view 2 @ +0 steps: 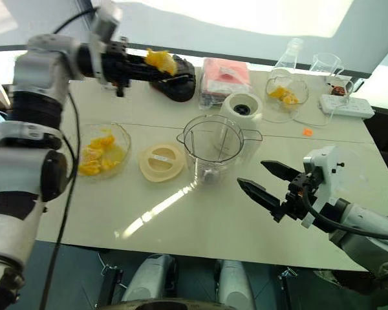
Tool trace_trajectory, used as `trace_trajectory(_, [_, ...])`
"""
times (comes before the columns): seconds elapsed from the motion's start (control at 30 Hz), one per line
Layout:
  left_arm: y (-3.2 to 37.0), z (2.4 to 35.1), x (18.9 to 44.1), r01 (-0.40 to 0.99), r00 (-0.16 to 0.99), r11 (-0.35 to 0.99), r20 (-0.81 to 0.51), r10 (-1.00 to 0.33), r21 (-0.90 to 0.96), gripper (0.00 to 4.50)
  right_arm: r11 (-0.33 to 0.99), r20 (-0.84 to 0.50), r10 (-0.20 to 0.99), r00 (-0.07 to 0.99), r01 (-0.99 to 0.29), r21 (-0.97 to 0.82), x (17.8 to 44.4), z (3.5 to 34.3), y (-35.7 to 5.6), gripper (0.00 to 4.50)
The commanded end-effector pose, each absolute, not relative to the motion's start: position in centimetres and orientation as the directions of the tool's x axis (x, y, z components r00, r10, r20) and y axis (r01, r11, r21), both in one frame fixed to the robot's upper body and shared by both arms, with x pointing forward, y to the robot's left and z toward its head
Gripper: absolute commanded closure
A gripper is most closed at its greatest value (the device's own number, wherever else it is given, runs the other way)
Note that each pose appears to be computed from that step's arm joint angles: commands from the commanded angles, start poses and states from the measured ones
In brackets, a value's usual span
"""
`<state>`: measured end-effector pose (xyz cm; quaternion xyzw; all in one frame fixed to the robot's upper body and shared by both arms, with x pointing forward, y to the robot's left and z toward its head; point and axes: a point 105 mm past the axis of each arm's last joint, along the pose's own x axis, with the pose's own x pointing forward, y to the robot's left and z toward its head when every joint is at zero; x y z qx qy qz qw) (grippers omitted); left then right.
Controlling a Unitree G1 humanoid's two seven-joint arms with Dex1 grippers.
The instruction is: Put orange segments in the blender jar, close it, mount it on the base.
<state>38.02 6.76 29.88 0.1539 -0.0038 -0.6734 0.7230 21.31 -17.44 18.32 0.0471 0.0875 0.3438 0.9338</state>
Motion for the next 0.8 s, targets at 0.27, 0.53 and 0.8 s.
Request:
trace_trajectory(0.27, [0.9,26.8,36.6,0.969,-0.053,-0.140,-0.381,-0.923,0.203,3.71,0.822,-0.050,0.564,0.824,-0.556,0.122,20.6,18.9,-17.4,0.10])
trace_trajectory(0.53, [0.7,24.9,36.0,0.949,-0.083,-0.213,-0.468,-0.880,0.232,3.18,0.831,-0.039,0.551,0.834,-0.543,0.122,21.0,18.6,-17.3,0.10])
trace_trajectory(0.8, [0.6,26.6,36.2,0.952,-0.047,-0.161,-0.391,-0.919,0.262,0.33,0.828,-0.037,0.555,0.831,-0.547,0.120,21.4,18.5,-17.2,0.10])
